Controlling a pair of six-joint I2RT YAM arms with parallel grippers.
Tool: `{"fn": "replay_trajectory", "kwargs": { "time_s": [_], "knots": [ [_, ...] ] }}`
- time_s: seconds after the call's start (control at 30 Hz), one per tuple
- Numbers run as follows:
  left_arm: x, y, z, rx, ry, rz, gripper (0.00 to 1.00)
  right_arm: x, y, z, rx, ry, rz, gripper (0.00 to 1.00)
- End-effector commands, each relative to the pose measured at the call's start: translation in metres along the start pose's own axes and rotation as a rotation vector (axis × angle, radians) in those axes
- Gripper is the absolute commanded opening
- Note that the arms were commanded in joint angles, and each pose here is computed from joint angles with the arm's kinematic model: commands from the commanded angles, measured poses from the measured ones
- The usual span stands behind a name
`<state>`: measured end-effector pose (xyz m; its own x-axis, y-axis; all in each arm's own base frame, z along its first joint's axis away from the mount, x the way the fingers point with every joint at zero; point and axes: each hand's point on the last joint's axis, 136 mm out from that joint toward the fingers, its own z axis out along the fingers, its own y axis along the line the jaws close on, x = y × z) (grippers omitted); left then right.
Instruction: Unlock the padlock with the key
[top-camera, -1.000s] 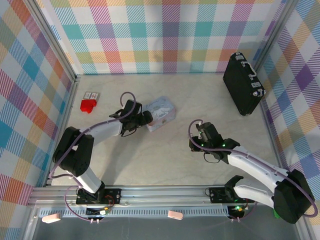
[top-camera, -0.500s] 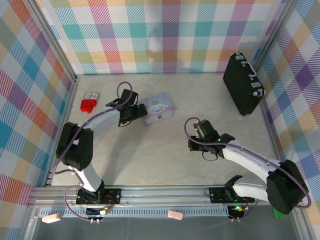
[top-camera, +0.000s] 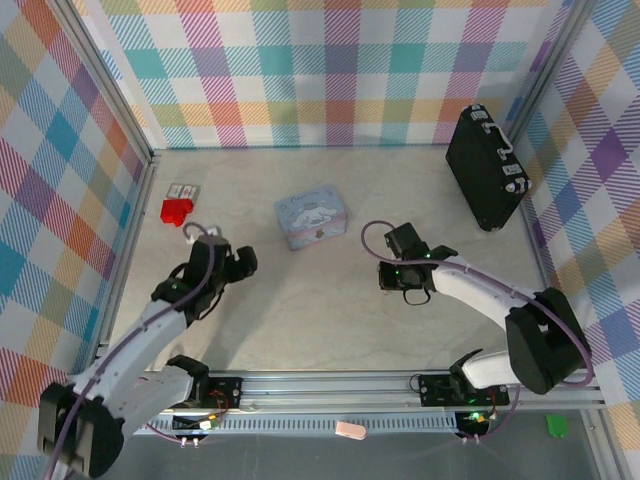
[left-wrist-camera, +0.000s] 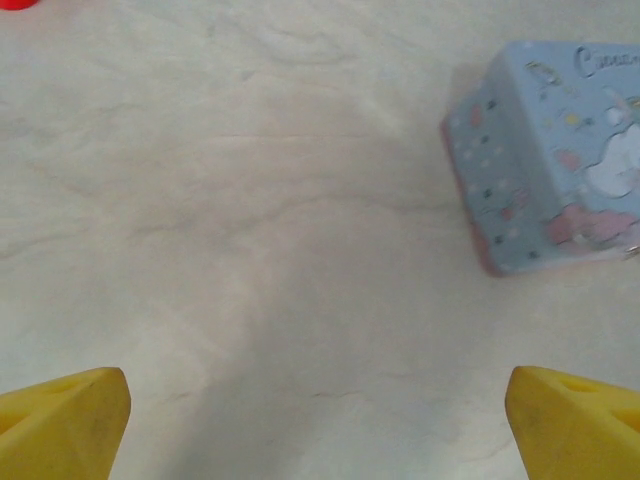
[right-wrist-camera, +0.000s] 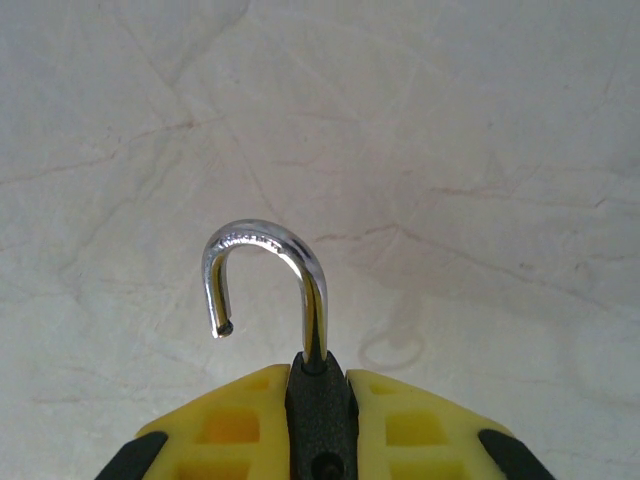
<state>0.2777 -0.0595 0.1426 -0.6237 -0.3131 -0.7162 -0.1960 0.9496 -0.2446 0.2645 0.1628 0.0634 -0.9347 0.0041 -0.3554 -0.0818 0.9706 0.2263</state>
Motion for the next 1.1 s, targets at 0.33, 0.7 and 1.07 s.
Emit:
{"fn": "replay_trajectory", "kwargs": {
  "time_s": [0.33,0.7,1.07],
  "knots": [
    [-0.003,0.023,-0.025,0.022,-0.186,0.007,0.98,-0.027,-0.009,0.016,0.044,0.086,-0.039,0.0],
    [0.0,0.021,-0.02,0.028,-0.174,0.01,0.98,-0.025,-0.021,0.033,0.084,0.161,-0.049,0.0],
    [0.003,0.019,-0.013,0.02,-0.143,0.023,0.99,-0.018,-0.028,0.048,0.095,0.224,-0.047,0.04]
  ]
}}
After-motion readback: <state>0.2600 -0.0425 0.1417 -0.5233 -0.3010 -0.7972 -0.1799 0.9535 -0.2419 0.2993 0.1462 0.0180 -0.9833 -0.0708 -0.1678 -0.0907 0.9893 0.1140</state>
